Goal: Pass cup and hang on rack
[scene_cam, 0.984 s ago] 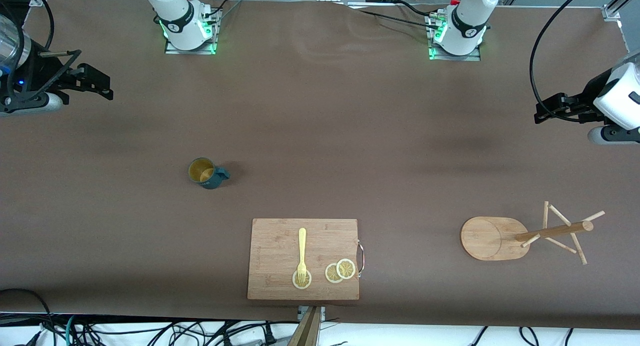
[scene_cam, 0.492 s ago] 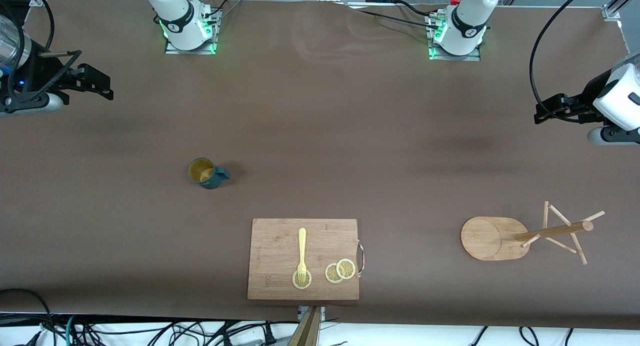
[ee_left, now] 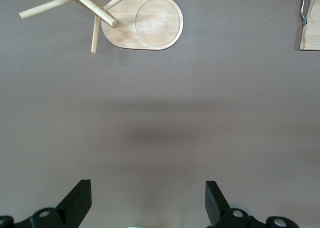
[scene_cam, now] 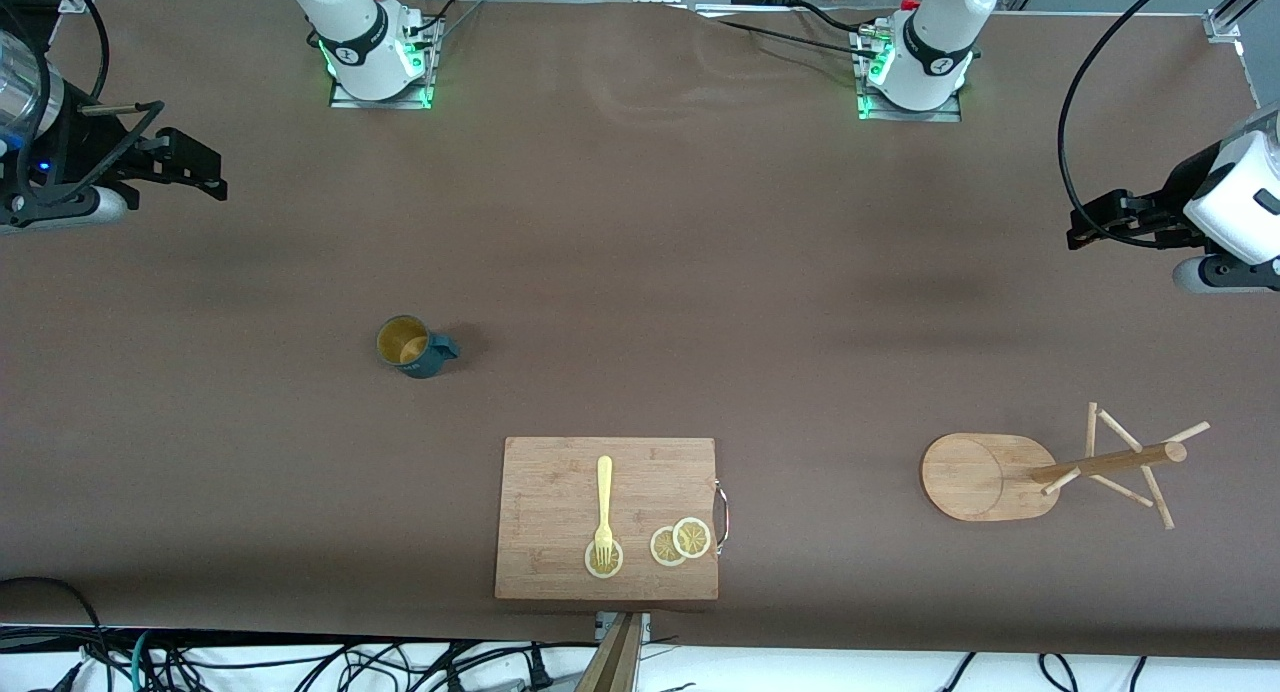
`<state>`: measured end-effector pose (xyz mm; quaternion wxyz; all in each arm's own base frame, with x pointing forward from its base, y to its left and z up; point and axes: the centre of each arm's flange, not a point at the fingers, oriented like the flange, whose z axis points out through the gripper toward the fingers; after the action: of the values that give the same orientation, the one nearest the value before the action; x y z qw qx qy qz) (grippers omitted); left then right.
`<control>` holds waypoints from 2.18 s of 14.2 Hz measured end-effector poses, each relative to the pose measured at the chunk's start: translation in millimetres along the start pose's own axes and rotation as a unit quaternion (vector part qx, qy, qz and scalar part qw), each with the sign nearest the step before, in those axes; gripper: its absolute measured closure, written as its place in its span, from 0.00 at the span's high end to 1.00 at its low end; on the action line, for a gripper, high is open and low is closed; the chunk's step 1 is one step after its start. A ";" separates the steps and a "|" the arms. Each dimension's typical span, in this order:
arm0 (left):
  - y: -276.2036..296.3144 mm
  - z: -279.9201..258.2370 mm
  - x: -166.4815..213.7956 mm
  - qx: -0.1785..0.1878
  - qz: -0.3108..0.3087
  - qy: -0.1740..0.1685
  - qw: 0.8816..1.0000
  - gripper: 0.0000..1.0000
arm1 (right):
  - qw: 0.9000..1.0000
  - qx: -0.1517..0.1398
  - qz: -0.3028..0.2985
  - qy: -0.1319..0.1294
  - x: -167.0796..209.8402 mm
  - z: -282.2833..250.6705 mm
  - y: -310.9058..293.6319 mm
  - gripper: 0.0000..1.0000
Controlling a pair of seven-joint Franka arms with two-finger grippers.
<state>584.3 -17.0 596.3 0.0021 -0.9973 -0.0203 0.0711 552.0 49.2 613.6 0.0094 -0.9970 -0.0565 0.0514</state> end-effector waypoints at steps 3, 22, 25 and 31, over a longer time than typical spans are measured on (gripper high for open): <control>0.0 -0.2 0.1 0.000 0.000 0.000 1.000 1.00 | 1.000 0.000 -0.001 0.002 7.1 17.9 -0.5 1.00; -1.0 13.4 9.7 0.000 -0.001 -0.011 1.000 1.00 | 1.000 0.001 -0.010 0.004 85.9 347.1 -45.0 0.94; -1.0 14.0 12.6 0.000 -0.001 -0.011 1.000 1.00 | 1.000 0.001 -0.012 -0.002 85.6 353.8 -48.0 0.77; -0.9 18.9 17.0 0.000 -0.001 -0.014 1.000 1.00 | 1.000 0.001 -0.009 -0.002 88.4 374.5 -54.6 0.26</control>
<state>598.4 -15.4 575.2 0.0022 -0.9961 -0.0217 0.0854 594.5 118.3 233.5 0.0104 -0.9964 -0.0651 0.0529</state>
